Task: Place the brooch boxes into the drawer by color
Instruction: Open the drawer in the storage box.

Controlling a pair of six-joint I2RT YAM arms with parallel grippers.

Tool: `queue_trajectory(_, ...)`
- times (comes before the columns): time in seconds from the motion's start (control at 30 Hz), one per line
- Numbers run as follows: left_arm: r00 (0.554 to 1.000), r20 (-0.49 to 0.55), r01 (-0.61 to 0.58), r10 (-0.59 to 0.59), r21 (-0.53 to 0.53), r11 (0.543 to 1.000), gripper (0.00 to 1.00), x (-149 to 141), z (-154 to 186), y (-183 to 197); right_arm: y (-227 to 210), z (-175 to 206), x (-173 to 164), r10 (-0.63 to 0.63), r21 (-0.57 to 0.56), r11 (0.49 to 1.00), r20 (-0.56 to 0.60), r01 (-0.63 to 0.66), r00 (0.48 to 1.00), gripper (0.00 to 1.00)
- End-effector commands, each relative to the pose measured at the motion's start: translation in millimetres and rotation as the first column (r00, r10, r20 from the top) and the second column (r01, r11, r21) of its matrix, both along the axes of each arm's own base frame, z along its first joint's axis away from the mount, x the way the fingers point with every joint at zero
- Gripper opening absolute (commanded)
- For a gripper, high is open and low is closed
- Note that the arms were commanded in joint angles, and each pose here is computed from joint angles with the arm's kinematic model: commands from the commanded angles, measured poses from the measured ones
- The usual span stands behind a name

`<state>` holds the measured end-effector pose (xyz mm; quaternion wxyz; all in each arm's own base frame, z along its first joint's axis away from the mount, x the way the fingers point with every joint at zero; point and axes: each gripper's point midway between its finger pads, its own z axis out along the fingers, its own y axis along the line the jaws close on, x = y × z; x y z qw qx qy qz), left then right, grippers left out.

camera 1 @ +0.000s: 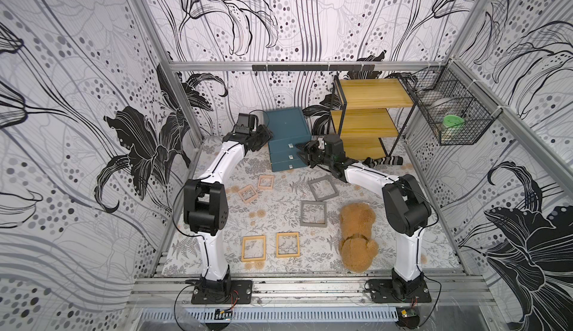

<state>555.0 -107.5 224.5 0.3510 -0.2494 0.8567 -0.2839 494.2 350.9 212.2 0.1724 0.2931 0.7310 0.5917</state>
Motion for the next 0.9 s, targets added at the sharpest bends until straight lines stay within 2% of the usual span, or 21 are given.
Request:
queue_trajectory(0.0, 1.0, -0.001, 0.021, -0.021, 0.013, 1.0, 0.52, 3.0, -11.5, -4.1, 10.3, 15.7, 7.2, 0.008, 0.042, 0.999, 0.034, -0.009, 0.999, 0.42)
queue_trajectory(0.57, 0.999, -0.009, 0.036, -0.035, 0.005, 0.999, 0.48, 3.3, -16.8, -8.9, 26.1, 3.3, 16.8, 0.006, 0.065, 0.998, -0.002, -0.005, 1.0, 0.34)
queue_trajectory(0.73, 0.999, -0.002, 0.035, -0.035, -0.001, 0.999, 0.47, 4.4, -14.3, -9.5, 26.6, -2.3, 19.1, -0.003, 0.063, 0.998, -0.015, 0.004, 1.0, 0.28)
queue_trajectory(0.87, 0.999, -0.001, 0.036, -0.036, -0.001, 0.999, 0.47, 4.9, -13.6, -9.7, 25.1, -2.8, 19.9, -0.012, 0.06, 0.998, -0.02, 0.014, 1.0, 0.15)
